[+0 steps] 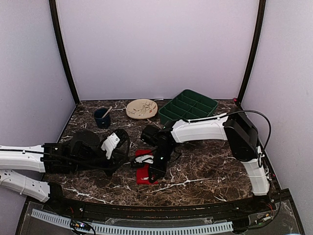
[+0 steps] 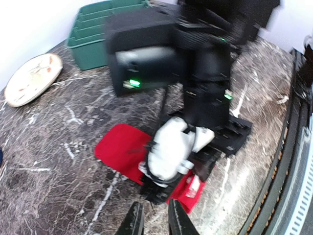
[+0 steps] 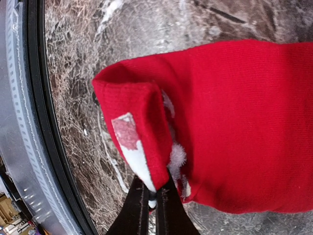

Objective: Roll the socks
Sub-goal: Roll the sock at the center of the board.

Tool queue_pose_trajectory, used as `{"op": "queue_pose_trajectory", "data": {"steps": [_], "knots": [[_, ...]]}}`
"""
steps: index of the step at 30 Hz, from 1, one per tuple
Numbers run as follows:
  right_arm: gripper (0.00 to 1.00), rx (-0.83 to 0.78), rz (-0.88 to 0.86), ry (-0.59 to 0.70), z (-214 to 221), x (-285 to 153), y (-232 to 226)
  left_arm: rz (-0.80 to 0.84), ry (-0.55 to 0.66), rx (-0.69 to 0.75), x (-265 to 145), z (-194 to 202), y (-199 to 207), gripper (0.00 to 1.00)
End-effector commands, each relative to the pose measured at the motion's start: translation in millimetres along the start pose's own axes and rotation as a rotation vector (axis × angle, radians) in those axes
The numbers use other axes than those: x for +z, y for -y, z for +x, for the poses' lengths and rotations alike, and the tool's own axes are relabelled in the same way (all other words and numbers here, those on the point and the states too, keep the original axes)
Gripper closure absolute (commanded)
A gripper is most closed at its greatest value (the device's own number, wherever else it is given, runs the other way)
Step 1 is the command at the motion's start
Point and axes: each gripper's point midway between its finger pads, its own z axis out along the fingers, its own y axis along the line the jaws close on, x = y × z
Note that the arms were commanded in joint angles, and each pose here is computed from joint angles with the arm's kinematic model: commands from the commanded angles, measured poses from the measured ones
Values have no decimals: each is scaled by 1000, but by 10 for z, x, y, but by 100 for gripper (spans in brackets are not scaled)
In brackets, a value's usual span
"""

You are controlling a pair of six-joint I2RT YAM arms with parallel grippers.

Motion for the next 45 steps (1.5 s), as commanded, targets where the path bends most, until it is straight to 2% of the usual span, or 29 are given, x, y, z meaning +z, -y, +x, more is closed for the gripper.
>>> {"op": "queue_pose_trajectory", "data": {"steps": [1,5,13,21,29,45], "knots": [[100,24,-41,8,-44,-26,30,94,-41,123,40,141,278,81],[100,30,-56,9,-57,-21,44,161,-70,216,38,247,536,81],[100,42,-77,5,-58,-23,48,220,-107,354,67,393,679,77],[100,61,-100,3,-43,-39,49,198,-312,524,327,760,644,73],[100,65,-122,7,-71,-42,29,167,-269,568,428,734,616,58],[100,62,-145,-1,-80,5,-36,177,-289,603,663,831,573,57]]}}
